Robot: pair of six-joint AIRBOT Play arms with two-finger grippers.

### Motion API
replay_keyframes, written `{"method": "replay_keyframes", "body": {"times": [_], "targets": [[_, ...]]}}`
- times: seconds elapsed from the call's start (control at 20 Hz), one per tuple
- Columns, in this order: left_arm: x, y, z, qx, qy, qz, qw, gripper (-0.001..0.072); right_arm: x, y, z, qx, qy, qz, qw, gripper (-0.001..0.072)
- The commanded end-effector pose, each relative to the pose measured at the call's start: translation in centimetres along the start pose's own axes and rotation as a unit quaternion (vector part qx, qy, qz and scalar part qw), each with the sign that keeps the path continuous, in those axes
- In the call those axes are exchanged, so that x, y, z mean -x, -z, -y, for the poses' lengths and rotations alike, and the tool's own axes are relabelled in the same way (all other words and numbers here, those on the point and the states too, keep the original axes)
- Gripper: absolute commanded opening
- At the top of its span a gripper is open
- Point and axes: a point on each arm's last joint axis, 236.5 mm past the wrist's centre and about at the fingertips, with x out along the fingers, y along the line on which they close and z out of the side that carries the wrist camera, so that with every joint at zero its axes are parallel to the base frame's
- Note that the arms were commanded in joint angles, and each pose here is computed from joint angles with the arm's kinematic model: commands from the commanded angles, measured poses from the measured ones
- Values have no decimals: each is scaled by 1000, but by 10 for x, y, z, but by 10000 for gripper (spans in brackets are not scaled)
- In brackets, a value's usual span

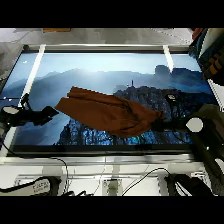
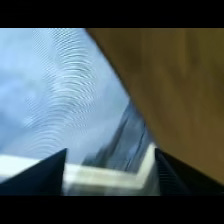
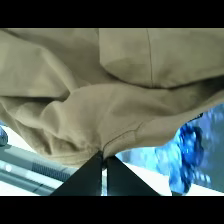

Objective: Fold the clothes and pants, and hang the long-sleeved shirts on hangers.

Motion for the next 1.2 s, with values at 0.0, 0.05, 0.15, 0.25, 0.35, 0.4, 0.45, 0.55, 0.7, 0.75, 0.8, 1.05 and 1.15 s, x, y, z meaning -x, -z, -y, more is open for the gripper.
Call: {"method": "replay_keyframes", "body": {"times": [0.0, 0.05, 0.15, 0.25, 0.35, 0.4, 0.45, 0.55, 0.7, 0.75, 0.8, 1.05, 1.15], "targets": [[-29, -24, 0, 30, 27, 51, 998, 435, 0, -6, -1, -2, -1, 15, 1000, 9], [-33, -31, -3, 32, 26, 67, 997, 435, 0, -6, -1, -2, -2, 15, 1000, 9], [-39, -46, -11, 39, 12, 97, 994, 435, 0, -6, -2, -5, -4, 15, 1000, 8], [-46, -52, -11, 33, 3, 105, 994, 402, 1, -7, -5, -9, -10, 16, 1000, 9], [-55, -59, -2, 20, 5, 106, 994, 403, 1, -7, -5, -9, -10, 16, 1000, 10], [-60, -63, 2, 12, 4, 108, 994, 402, 1, -7, -5, -9, -10, 16, 1000, 10], [-65, -67, 5, 7, 1, 112, 994, 372, 1, -7, -5, -10, -11, 16, 1000, 10], [-71, -70, 11, 0, 0, 115, 993, 48, 1, -7, -5, -11, -11, 16, 1000, 10], [-61, -82, 21, -7, 11, 125, 992, 15, 3, -12, -6, -9, -10, 23, 1000, 10], [-50, -89, 30, -14, 23, 131, 991, 15, 7, -18, -6, -6, -9, 31, 999, 10], [-35, -98, 41, -24, 33, 143, 989, 15, 14, -29, -7, 1, -5, 45, 999, 10], [127, -145, 141, -128, 87, 300, 941, 15, 95, -122, -30, 45, -1, 178, 983, 10], [222, -142, 191, -215, 91, 395, 889, 15, 142, -158, -46, 63, -4, 239, 969, 10]]}}
